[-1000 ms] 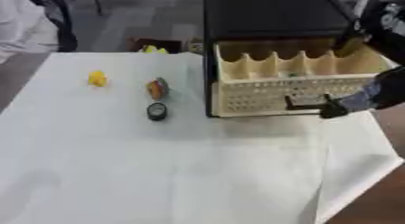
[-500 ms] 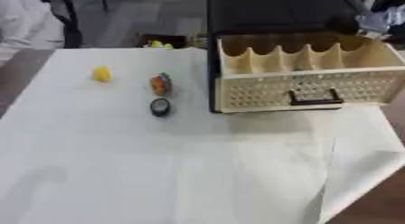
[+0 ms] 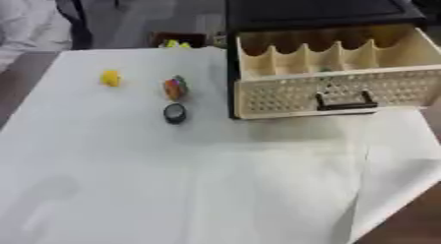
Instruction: Pick up objects from table and place into drawer.
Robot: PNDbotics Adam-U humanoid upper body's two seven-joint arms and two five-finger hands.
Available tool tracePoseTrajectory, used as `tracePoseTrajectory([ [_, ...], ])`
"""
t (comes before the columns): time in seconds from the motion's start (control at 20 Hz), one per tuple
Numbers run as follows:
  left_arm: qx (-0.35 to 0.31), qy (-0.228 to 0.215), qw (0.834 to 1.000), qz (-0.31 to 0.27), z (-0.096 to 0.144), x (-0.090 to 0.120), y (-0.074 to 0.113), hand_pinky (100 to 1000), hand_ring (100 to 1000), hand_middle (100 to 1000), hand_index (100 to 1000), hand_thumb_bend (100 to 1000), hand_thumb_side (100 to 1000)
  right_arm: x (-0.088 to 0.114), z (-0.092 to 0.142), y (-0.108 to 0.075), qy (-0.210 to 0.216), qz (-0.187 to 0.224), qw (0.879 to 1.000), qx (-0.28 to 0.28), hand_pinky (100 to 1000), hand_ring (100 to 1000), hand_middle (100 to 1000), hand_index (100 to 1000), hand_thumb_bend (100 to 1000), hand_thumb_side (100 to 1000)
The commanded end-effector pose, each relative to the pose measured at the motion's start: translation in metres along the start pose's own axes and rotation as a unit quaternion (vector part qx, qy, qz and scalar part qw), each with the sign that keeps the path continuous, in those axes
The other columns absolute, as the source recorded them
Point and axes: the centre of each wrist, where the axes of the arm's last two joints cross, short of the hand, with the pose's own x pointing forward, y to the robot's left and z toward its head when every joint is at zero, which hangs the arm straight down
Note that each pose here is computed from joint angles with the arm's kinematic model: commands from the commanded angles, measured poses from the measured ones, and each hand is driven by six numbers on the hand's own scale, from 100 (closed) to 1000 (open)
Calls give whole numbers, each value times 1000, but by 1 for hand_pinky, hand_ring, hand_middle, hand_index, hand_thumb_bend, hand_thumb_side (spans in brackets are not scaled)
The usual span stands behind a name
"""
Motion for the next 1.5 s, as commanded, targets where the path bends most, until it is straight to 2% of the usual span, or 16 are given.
tracePoseTrajectory([
  [0.05,-58,-20,997,-48,-13,8,9,408,534,594,835,100,740,10,-7,1,-30,-1,999,-21,100,359,330,665,1000,553],
  [0.4,-161,-56,977,-127,-34,14,18,438,562,613,832,100,654,20,-14,11,-51,-17,997,-51,100,356,338,667,1000,585],
  [0.55,-208,-65,964,-152,-43,15,22,450,578,627,851,100,623,22,-16,12,-56,-21,997,-56,100,355,341,669,1000,592],
  [0.6,-226,-69,958,-163,-46,15,24,462,599,648,895,100,580,22,-16,13,-58,-21,996,-57,100,354,342,669,1000,592],
  [0.65,-241,-74,952,-172,-48,13,26,464,604,652,899,100,574,23,-17,13,-59,-22,996,-58,100,354,342,670,1000,592],
  [0.75,-271,-85,940,-191,-53,11,31,495,661,693,934,100,520,23,-17,13,-61,-22,996,-59,100,353,343,670,1000,591],
  [0.8,-285,-90,933,-200,-55,10,33,539,733,722,948,100,471,24,-18,13,-62,-22,996,-59,100,353,344,670,1000,591],
  [0.85,-297,-92,928,-207,-57,9,35,564,761,733,952,100,448,24,-18,13,-63,-23,996,-59,100,353,344,670,1000,590],
  [0.9,-307,-94,923,-212,-60,8,35,628,798,744,955,100,416,24,-18,14,-64,-23,996,-59,100,353,344,671,1000,586],
  [0.95,-315,-96,919,-216,-64,7,36,645,805,748,958,100,418,25,-18,14,-65,-24,996,-59,100,352,344,671,1000,589],
  [1.05,-331,-96,912,-223,-68,5,35,673,812,747,948,100,501,25,-19,14,-66,-25,996,-58,100,351,344,671,1000,588],
  [1.1,-338,-95,909,-227,-70,3,36,661,805,739,940,100,555,25,-19,14,-66,-25,996,-58,100,351,344,671,1000,587],
  [1.15,-344,-93,906,-231,-71,2,36,657,804,738,940,100,562,25,-19,15,-67,-26,996,-57,100,350,344,671,1000,587],
  [1.3,-358,-84,898,-242,-74,-5,39,477,686,639,915,100,604,26,-19,15,-68,-28,996,-55,100,348,342,670,1000,585],
  [1.4,-364,-77,895,-246,-76,-11,40,420,617,590,924,100,624,27,-19,16,-69,-28,996,-53,100,346,341,669,1000,584],
  [1.5,-370,-67,892,-249,-77,-19,43,406,601,572,923,100,634,27,-20,16,-71,-29,996,-52,100,345,340,667,1000,583],
])
